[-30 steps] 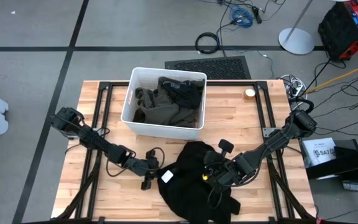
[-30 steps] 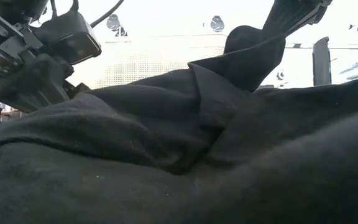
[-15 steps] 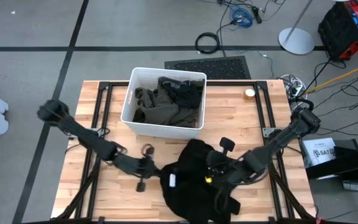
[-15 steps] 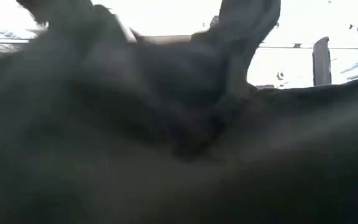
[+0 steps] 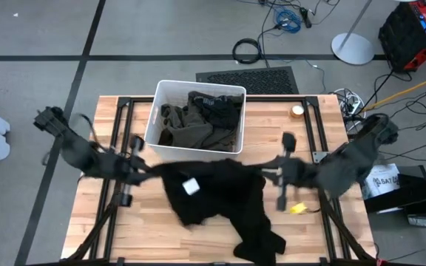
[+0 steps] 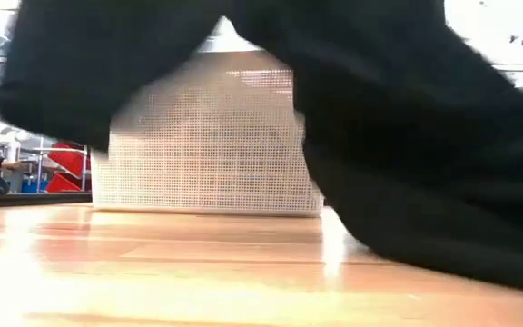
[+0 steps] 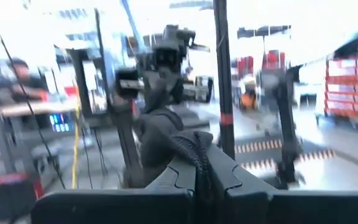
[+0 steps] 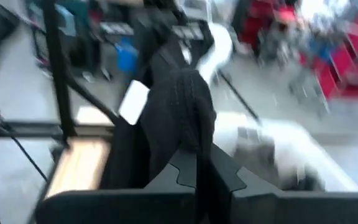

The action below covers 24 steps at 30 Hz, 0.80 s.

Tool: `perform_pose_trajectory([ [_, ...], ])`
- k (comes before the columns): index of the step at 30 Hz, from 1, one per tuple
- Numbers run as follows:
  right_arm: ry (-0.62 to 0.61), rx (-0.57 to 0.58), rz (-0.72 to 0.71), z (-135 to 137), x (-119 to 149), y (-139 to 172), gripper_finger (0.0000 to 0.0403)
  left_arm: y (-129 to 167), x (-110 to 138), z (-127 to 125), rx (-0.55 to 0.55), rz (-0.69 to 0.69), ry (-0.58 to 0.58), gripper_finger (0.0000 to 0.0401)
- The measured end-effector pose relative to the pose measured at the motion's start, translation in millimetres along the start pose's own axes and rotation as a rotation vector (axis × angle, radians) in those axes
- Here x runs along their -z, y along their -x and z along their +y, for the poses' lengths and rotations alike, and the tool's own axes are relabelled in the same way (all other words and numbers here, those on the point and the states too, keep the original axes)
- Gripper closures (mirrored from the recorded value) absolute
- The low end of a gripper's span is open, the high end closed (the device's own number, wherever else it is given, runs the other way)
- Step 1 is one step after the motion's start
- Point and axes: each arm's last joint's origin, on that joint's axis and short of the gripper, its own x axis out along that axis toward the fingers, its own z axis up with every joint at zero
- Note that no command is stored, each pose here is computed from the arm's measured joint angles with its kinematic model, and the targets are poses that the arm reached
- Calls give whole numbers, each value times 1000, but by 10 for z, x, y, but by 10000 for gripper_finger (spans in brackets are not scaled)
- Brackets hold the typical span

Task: Sort clothes
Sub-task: Put the black shirt into the white laundry bin

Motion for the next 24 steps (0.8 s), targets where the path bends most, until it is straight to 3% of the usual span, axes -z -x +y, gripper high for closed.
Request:
perform_pose_trajectory([
  [6, 108, -128, -246, -418, -617, 287, 402, 80, -649, 192, -74, -158, -50, 394],
  [11, 66, -209, -432, -836, -1014, 537, 402, 163, -1168, 351, -139, -278, -81, 394],
  [18, -14, -235, -569, -1200, -1247, 742, 402, 270, -1770, 534, -210, -414, -111, 394],
  [24, 8, -183, -604, -1239, -1297, 558, 402, 271, -2120, 607, -270, -484, -171, 394],
])
